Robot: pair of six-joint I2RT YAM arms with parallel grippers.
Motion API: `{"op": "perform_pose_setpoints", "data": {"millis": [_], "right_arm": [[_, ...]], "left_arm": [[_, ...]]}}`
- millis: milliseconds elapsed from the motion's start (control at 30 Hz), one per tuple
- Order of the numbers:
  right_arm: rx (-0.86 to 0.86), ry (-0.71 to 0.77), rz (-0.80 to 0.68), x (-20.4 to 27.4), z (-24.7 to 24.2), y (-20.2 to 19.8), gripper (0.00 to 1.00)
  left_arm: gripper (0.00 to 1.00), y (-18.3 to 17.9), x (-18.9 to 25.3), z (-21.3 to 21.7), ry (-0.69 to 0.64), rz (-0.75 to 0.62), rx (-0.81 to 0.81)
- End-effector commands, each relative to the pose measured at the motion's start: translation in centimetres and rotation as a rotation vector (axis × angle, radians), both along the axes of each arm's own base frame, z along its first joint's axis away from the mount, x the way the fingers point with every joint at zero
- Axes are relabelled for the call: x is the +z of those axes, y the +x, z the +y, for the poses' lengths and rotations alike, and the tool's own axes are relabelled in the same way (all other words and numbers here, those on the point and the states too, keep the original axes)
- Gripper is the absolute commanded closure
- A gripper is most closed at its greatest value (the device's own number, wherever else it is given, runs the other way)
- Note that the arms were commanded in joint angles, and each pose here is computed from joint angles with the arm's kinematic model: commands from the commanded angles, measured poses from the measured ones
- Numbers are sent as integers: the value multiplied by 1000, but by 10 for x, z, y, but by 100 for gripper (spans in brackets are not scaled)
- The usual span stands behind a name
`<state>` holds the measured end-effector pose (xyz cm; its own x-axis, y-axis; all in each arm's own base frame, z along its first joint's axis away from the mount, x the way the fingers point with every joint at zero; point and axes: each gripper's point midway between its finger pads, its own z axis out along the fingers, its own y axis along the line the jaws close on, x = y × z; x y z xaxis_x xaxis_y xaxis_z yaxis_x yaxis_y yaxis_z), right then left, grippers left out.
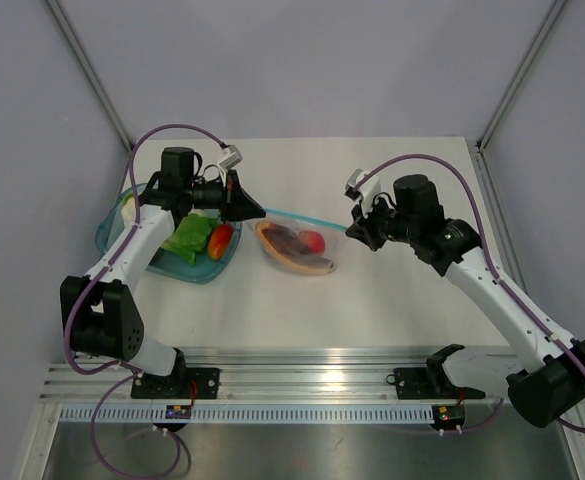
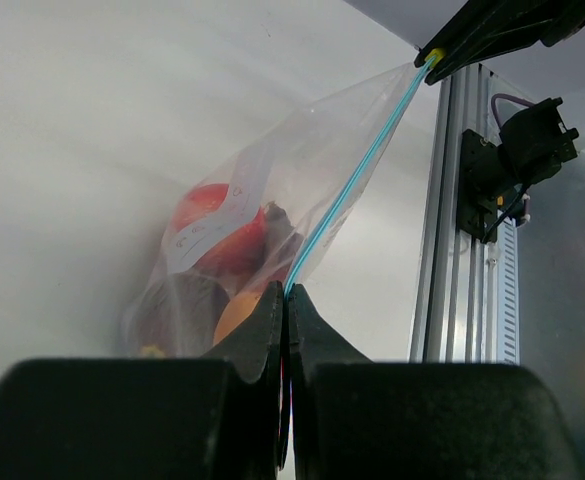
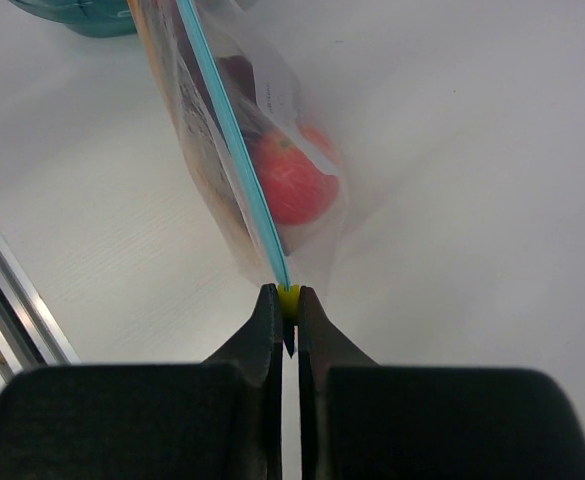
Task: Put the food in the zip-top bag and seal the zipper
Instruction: Zip the zipper food storage bag at the center of the board, then place the zipper food storage bag at the center of the board, then reset both arms
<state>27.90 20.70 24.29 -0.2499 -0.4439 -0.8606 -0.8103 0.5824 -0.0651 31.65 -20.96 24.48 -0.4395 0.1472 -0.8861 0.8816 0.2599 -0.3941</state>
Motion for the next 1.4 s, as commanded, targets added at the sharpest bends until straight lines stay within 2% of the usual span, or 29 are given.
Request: {"op": "perform_pose_setpoints", "data": {"millis": [0, 200, 233, 267, 333, 433, 467, 600, 633, 667, 700, 733, 767, 800, 833, 933, 1000, 1100, 1133, 1200, 1233, 1300, 1367], "right_arm": [[-134, -76, -5, -1, -32, 8, 100], [-206, -87, -95, 16, -43, 50, 100], [-216, -92, -116, 25, -45, 63, 100], [-236, -92, -135, 32, -49, 72, 100], [-292, -79, -196, 59, -64, 98, 100], [-317, -72, -261, 89, -74, 116, 100], [-312, -84, -277, 93, -75, 118, 100], [-283, -37, -276, 104, -68, 109, 100], [-279, -15, -248, 98, -65, 103, 100], [-263, 3, -233, 95, -62, 97, 100], [-223, 40, -238, 101, -57, 82, 99], [-209, 54, -179, 80, -54, 72, 95], [-189, 72, -158, 74, -51, 62, 80], [-147, 101, -141, 73, -47, 46, 61], [-153, 103, -73, 50, -47, 36, 31], [-239, 85, -32, 29, -62, 24, 10], [-340, 49, -68, 31, -80, 29, 2], [-559, 30, -103, 41, -109, 47, 0], [-617, 64, -104, 52, -112, 52, 0], [-791, -1, -83, 46, -138, 65, 0], [-902, 57, -90, 65, -147, 71, 1], [-1069, 46, -42, 61, -164, 75, 1], [-1127, 124, -25, 68, -163, 78, 1]], "left_arm": [[100, 21, 29, 8, -11, -121, 69], [100, 35, 59, -34, -95, -166, 46], [100, 43, 77, -38, -121, -226, 44], [100, 50, 76, -43, -132, -200, 44], [100, 63, 103, -46, -160, -254, 46], [100, 78, 122, -53, -187, -289, 25], [100, 82, 143, -55, -205, -330, 22], [99, 88, 150, -57, -221, -346, -1], [95, 87, 149, -58, -222, -341, -7], [85, 84, 143, -58, -218, -318, -16], [52, 81, 136, -56, -212, -294, -19], [27, 75, 130, -54, -199, -251, -13], [1, 74, 124, -53, -184, -246, -7], [1, 74, 112, -51, -164, -216, 22], [1, 71, 109, -47, -146, -177, 48], [1, 69, 106, -42, -120, -157, 93], [1, 67, 116, -36, -100, -189, 143], [1, 75, 125, -21, -34, -201, 283], [1, 75, 123, -15, -7, -179, 327], [1, 84, 123, 2, 32, -152, 474], [1, 83, 116, 7, 46, -104, 516], [1, 80, 104, 20, 77, -69, 607], [1, 74, 77, 30, 105, -14, 668]]}}
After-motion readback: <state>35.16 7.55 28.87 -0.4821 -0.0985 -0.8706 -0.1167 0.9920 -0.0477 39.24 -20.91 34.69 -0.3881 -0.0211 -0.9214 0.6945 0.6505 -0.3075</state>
